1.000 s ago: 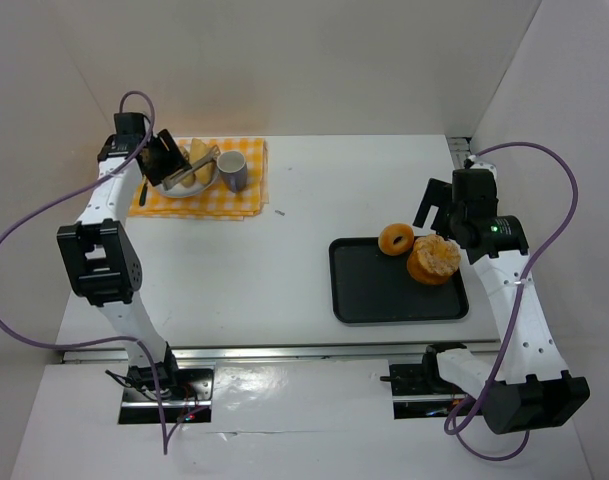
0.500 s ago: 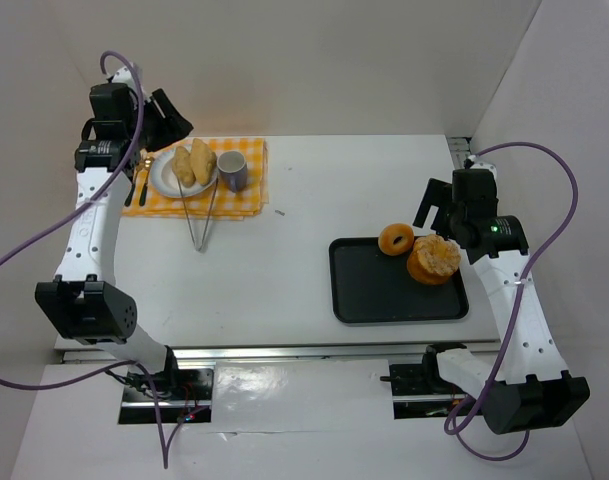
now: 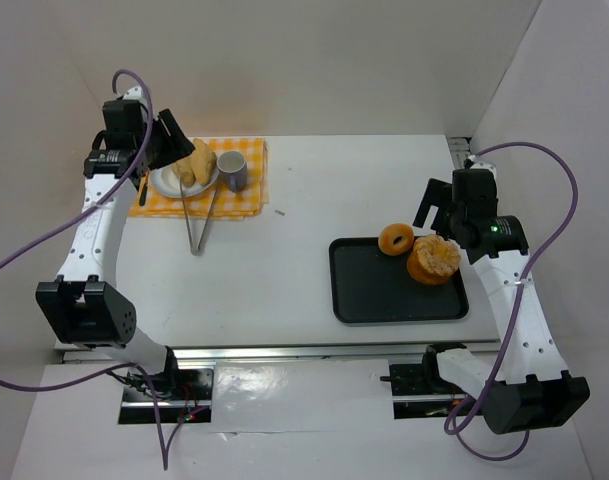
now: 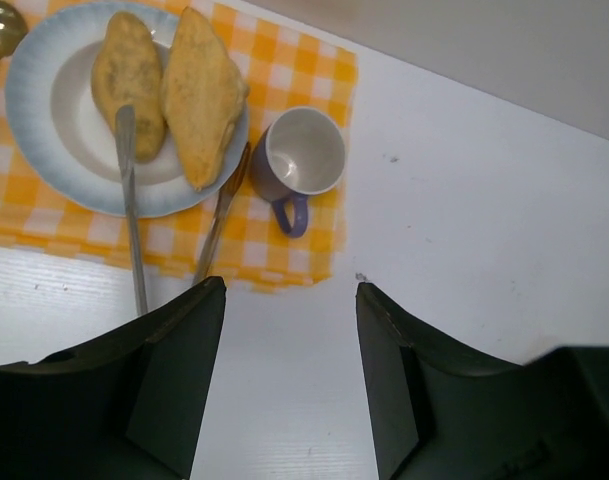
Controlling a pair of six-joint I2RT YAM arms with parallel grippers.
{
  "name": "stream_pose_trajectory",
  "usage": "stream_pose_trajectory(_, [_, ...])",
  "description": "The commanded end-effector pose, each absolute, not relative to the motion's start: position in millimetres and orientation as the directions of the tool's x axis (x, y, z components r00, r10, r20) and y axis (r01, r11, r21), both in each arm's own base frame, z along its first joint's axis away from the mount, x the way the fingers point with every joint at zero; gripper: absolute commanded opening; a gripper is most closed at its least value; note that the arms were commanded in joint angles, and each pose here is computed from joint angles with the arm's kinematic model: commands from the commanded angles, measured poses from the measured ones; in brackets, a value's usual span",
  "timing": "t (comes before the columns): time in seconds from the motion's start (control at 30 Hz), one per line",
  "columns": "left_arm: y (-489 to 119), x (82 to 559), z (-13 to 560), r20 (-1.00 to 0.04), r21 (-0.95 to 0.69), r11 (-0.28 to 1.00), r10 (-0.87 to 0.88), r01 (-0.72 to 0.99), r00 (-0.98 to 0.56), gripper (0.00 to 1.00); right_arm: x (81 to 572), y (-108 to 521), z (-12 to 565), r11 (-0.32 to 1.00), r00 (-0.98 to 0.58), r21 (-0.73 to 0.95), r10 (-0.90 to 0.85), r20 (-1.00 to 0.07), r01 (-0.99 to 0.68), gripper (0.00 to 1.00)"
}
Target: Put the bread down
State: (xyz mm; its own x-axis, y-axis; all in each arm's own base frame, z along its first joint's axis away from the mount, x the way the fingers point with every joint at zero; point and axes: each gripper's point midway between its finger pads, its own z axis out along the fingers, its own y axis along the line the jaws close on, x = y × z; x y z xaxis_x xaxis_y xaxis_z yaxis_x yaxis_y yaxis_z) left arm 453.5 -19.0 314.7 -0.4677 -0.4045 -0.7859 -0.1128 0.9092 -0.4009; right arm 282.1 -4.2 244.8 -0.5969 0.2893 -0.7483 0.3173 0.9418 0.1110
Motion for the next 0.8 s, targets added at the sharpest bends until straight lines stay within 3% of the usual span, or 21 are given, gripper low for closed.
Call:
stream_pose_trajectory(0.0, [-4.3,438.6,298.6,-0.786,-0.371,0.903,-0.429,-0.217,-0.445,0.68,288.9,-5.3,261.4,0.945,-0.552,0.121,0.278,-0.786,0.303,1.00])
stream_pose_trajectory(0.2, [17.6,425.4,221.8,-0.696,-0.332,0.853,-0.509,-0.402,-0.507,0.69,289.4,-3.7,255.2,0.947,-0.561,0.123,0.278,-0.780,0.298,1.00])
stream_pose_trajectory(0.47, [21.5,423.8,120.9,-0.540,-0.233,0.824,-0.552,-0.517,-0.636,0.75,288.1,-1.9,257.4,0.948,-0.557,0.133,0.279,-0.782,0.289,1.00])
stream_pose_trajectory(0.77, [32.7,420.3,61.1,-0.463,-0.122,0.795,-0.575,-0.594,-0.674,0.60,285.0,-3.8,258.5,0.947,-0.554,0.127,0.279,-0.784,0.296,1.00])
